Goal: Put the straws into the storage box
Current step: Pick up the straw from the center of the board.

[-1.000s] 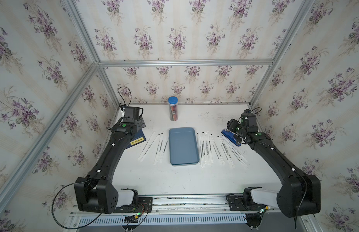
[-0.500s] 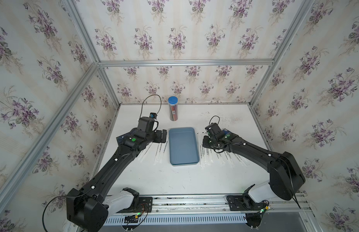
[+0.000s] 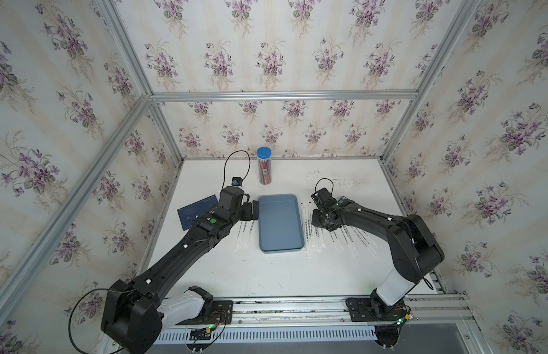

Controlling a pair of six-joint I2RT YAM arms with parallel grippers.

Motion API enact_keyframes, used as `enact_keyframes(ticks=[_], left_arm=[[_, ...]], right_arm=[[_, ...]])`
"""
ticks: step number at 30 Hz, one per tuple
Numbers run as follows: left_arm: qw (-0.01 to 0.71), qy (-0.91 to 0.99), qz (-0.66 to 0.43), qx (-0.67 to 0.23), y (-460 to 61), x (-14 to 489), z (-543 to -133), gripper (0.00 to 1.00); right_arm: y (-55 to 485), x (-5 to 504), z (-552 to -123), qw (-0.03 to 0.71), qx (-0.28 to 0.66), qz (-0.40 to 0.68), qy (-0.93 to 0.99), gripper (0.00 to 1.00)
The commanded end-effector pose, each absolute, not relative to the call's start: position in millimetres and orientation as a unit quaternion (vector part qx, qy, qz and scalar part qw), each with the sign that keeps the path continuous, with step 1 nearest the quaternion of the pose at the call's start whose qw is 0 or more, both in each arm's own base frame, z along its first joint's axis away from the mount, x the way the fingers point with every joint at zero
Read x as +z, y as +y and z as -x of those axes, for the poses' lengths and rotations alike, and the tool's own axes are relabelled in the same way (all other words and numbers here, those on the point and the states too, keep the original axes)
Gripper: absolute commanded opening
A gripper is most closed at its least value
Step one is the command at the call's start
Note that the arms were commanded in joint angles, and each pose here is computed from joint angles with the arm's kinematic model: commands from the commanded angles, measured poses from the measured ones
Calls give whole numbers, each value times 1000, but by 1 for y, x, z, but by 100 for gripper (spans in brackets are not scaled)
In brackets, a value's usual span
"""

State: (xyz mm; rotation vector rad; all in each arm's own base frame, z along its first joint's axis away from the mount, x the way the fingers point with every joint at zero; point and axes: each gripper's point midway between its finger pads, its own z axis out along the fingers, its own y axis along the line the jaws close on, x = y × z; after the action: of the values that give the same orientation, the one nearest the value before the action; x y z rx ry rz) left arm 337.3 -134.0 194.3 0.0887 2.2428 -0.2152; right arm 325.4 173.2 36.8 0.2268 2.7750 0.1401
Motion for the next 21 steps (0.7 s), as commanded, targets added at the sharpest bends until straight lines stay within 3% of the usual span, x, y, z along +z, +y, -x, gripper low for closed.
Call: enact_keyframes(ticks=[1,14,21], left_arm=[[439,893,-29,-92,-137,199,-343,100],[445,890,-32,-95,-138,198,-341,100],[447,889,-31,-90,-136,198,-342,100]], right_arm=[[160,33,-339,181,30,-84,979,34],[160,11,-340,162,25,-85,983,33],[153,8,-337,158,9,-92,983,24]])
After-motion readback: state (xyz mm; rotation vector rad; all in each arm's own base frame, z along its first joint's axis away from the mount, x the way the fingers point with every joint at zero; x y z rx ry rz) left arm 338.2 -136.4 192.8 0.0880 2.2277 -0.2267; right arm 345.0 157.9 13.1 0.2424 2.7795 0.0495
